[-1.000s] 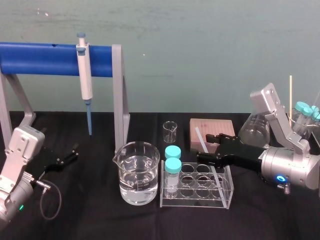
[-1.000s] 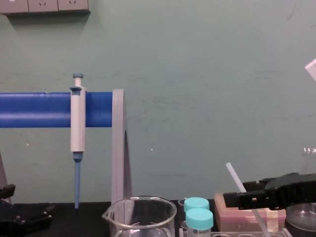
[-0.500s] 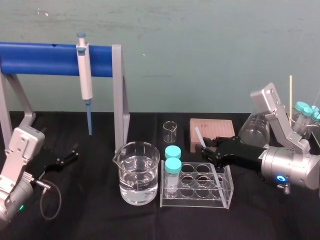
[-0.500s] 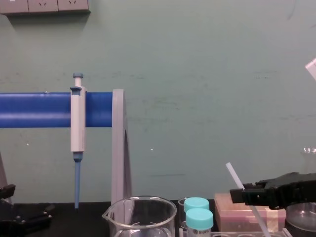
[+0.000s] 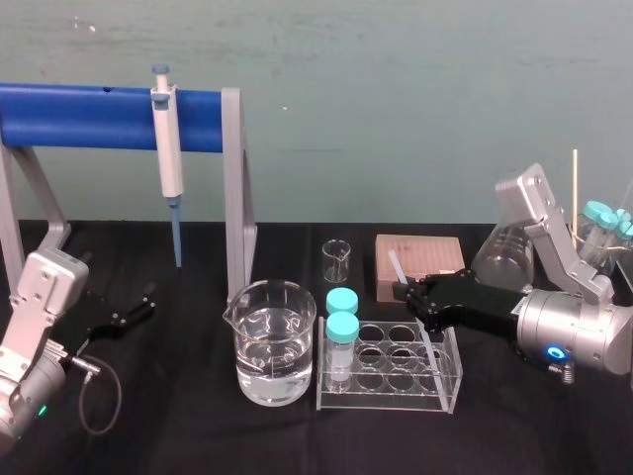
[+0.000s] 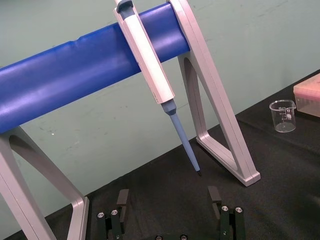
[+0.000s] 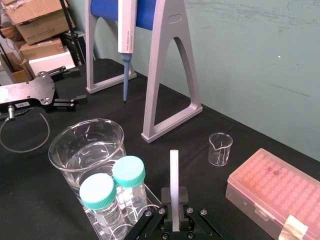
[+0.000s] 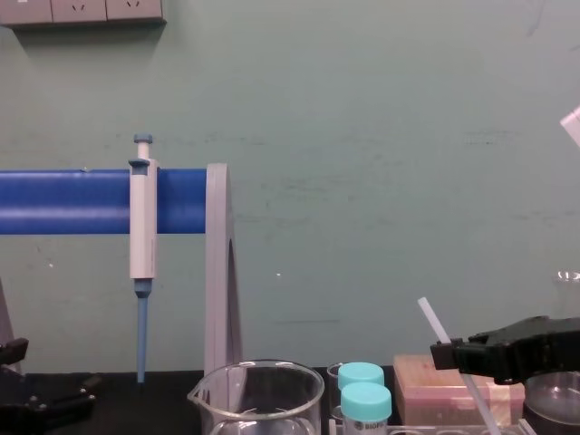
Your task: Pick up the stirring rod with one hand, then place it down.
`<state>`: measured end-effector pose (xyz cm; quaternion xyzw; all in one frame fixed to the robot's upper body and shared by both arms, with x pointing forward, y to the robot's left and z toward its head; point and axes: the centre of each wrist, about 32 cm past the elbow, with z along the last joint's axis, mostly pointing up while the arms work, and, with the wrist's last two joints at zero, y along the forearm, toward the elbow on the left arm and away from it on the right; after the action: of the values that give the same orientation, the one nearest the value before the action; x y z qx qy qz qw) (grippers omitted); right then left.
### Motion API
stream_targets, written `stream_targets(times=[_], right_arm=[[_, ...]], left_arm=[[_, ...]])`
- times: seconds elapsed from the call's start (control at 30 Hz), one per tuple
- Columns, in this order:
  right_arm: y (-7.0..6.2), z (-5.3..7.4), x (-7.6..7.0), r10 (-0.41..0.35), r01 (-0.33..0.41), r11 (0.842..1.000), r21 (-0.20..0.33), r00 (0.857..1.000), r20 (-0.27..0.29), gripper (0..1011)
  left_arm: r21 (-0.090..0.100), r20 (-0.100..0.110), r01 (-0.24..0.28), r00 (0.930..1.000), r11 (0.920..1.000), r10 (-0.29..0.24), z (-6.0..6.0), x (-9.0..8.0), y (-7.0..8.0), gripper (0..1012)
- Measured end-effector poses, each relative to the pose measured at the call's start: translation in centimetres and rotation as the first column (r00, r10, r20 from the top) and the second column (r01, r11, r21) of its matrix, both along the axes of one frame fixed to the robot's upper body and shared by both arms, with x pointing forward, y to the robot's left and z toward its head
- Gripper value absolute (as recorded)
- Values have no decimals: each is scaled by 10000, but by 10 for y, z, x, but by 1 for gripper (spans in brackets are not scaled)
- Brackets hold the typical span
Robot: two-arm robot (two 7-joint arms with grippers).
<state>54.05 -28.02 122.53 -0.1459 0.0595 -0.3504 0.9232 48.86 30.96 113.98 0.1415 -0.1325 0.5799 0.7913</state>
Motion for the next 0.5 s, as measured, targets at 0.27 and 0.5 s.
stream_targets(times=[0.27, 0.5], right_arm=[[-1, -5, -4, -188, 154, 9981, 600, 9982, 567, 67], [-4, -14, -11, -411, 229, 9916, 1275, 9890, 1421, 67]], left_arm=[[1, 0, 0, 10000, 10000, 0, 0, 0, 0, 1000], [0, 0, 0, 10000, 10000, 0, 0, 0, 0, 1000]])
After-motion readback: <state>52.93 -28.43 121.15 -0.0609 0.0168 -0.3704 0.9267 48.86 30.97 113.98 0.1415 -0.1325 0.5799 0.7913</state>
